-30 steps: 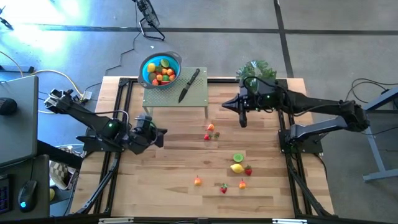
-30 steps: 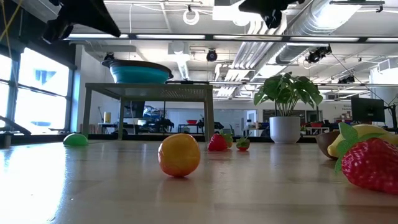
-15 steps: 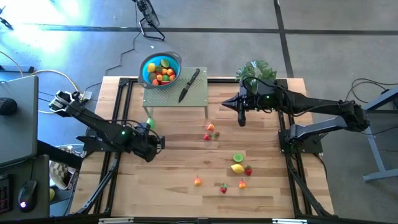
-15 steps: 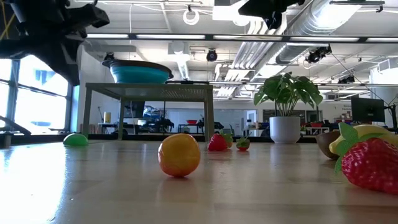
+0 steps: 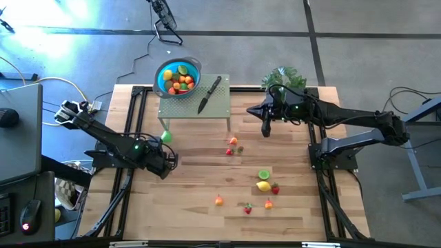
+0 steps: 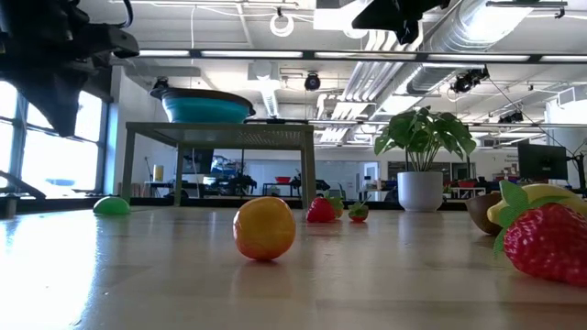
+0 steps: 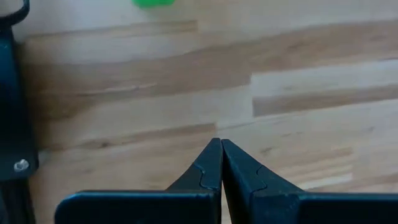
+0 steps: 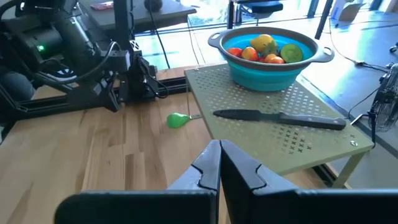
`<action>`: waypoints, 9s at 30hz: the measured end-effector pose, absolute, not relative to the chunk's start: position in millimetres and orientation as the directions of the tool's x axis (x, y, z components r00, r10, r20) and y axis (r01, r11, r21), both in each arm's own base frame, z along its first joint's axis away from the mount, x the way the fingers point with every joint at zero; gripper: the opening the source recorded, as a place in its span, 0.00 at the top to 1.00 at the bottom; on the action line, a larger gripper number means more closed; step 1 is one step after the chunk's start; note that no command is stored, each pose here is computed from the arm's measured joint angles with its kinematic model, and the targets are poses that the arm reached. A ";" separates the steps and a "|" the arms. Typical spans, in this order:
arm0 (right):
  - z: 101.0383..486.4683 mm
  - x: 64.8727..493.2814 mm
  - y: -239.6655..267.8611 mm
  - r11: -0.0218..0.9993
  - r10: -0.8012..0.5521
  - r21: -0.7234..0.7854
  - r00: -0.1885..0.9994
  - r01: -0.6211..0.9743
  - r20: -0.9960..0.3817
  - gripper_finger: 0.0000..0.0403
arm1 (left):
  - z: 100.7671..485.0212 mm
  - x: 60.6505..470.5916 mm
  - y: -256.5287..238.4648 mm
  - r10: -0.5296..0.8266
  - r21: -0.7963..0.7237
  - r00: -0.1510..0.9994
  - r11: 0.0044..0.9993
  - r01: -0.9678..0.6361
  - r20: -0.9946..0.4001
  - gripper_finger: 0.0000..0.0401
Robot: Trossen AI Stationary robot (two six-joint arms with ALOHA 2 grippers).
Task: Pick & Place Fruit
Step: Put the half green pear into the strainer bowl on the shelf
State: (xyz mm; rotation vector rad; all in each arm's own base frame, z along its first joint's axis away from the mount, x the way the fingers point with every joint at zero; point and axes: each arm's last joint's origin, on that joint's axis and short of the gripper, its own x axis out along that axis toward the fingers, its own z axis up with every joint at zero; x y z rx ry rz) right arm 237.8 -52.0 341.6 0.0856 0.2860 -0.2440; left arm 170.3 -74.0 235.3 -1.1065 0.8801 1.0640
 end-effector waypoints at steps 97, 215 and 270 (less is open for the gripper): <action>341.7 238.2 -51.4 0.914 -0.225 0.268 0.930 0.304 -0.290 0.99 | 115.4 186.1 -19.2 0.603 -0.108 0.048 -0.063 -0.992 -0.796 0.05; 355.8 226.6 -49.1 0.950 -0.229 0.167 0.951 0.265 -0.210 1.00 | 257.9 322.5 -24.3 0.357 -0.328 0.507 0.455 -0.828 -0.785 0.45; 372.0 205.1 -59.3 0.934 -0.339 0.079 0.933 0.349 -0.121 1.00 | 386.6 253.2 176.4 0.686 0.010 0.109 0.167 -0.986 -0.719 0.45</action>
